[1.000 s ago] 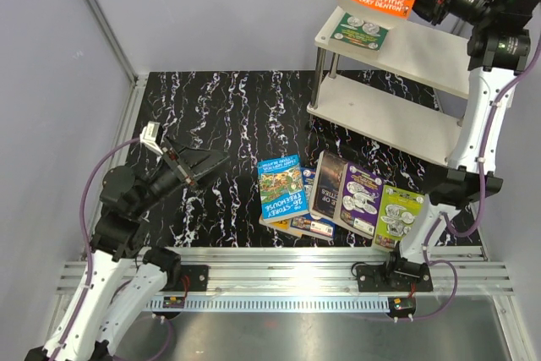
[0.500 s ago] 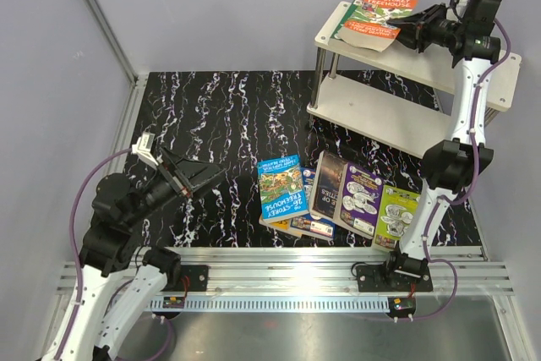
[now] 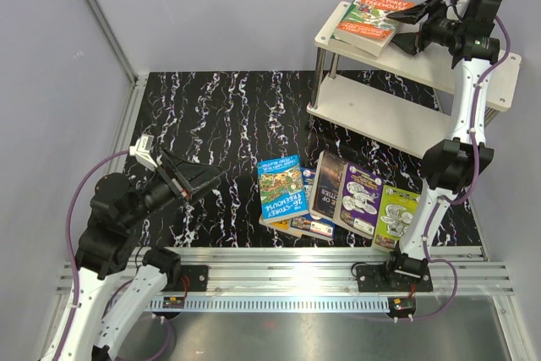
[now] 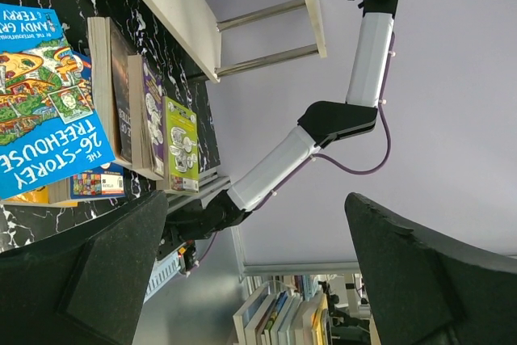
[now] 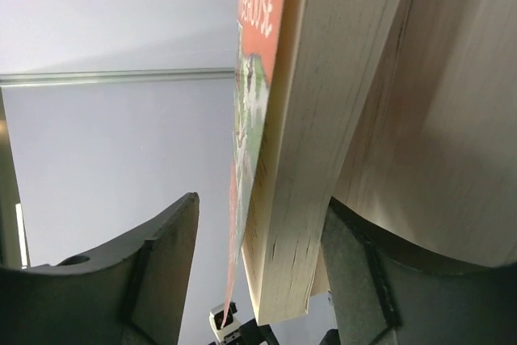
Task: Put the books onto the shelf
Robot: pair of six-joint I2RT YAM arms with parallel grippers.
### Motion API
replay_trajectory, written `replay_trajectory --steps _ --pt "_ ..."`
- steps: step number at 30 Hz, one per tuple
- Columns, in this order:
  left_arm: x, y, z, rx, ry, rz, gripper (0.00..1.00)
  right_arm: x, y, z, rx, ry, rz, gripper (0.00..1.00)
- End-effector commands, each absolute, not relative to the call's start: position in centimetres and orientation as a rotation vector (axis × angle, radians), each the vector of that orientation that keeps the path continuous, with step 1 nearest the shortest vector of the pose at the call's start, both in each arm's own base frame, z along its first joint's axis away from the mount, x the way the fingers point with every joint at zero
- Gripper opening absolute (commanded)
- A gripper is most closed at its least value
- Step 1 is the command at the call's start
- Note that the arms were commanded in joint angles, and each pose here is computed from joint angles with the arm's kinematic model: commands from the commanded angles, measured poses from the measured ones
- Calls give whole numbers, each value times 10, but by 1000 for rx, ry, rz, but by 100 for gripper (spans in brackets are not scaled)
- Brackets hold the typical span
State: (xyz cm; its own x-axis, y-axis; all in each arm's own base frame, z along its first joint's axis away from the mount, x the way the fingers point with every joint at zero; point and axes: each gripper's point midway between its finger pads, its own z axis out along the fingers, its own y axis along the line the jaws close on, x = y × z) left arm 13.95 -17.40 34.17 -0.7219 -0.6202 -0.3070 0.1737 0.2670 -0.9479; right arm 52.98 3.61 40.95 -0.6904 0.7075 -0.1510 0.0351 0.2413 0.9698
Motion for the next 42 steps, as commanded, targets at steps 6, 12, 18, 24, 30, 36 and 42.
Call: replay_trajectory --steps 6,12,18,24,30,36,42 --pt "141 -171 355 -351 1852 -1470 99 519 26 398 603 1980 1379 80" --pt "146 -166 344 -356 1919 -1378 99 501 -6 356 746 2108 1168 82" --pt "150 -170 337 -351 1944 -1377 99 482 -3 353 742 2134 1158 82" --pt "164 -166 299 -360 2090 -1232 99 434 20 399 556 2064 1130 85" --pt "177 -169 238 -387 2269 -1131 99 378 75 373 502 2213 1013 89" --pt "190 -193 180 -363 2381 -1117 98 292 187 276 453 2462 1179 89" --pt "216 -234 142 -213 2541 -987 97 258 245 203 376 2666 1311 88"
